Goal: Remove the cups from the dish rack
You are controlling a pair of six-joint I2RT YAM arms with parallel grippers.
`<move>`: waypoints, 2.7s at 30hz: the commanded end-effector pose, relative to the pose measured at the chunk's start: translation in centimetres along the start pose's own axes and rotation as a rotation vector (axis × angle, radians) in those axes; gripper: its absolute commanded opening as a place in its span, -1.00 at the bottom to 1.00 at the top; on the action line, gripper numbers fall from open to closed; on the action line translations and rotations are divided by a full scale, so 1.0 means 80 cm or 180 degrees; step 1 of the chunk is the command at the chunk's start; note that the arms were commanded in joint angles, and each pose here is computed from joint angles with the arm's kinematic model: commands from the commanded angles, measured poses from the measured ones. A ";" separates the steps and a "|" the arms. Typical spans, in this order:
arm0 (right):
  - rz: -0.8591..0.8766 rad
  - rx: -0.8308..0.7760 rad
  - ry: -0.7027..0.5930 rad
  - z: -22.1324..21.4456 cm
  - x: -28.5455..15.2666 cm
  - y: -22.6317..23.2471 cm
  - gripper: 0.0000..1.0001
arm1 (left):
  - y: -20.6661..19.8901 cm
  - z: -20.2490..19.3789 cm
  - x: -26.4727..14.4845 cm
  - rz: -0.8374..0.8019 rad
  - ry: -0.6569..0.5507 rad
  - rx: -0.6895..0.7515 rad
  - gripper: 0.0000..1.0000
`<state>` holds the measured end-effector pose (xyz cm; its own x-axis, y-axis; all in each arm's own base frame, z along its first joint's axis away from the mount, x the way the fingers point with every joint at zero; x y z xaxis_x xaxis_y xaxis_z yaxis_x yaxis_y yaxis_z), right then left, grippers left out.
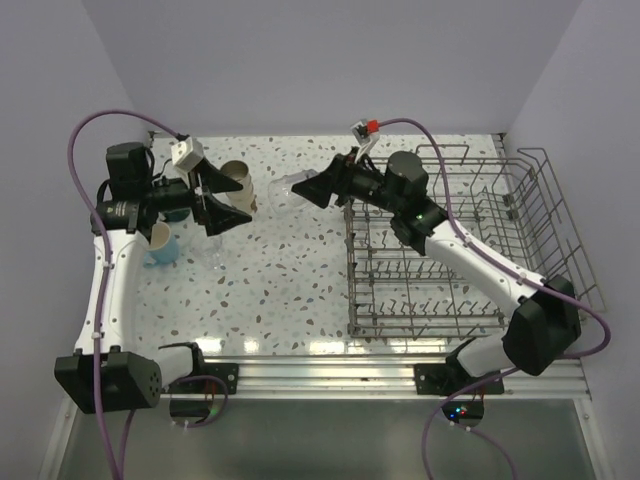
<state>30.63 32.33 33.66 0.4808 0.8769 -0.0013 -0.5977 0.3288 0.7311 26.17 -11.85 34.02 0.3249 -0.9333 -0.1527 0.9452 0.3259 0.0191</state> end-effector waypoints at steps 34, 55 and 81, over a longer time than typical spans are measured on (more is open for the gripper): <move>0.0422 -0.0115 0.0066 -0.021 0.060 0.054 0.96 | 0.007 0.007 0.020 0.0170 -0.0037 -0.0375 -1.00; -0.0403 -0.0684 0.0085 -0.014 0.020 0.015 0.96 | 0.056 -0.172 -0.131 0.1310 0.3416 0.0175 -1.00; -0.1562 -0.0758 0.0036 -0.008 -0.023 -0.050 0.97 | 0.050 -0.275 -0.057 0.0591 0.3912 -0.0087 -0.43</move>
<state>31.10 32.01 28.49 0.6404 0.7065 -0.3013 -0.5116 0.6850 0.5187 27.32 -2.24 13.70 0.2010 -0.0824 -0.9761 0.8836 0.4454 0.1443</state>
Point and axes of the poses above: each gripper's point midway between its finger pads, its own x axis out along the fingers, its own y axis along the line the jaws close on, z = x × y, the point moved 2 cm from there along -x, back along the fingers, and after that the axes turned 11 degrees about x, right-handed, at the moved point
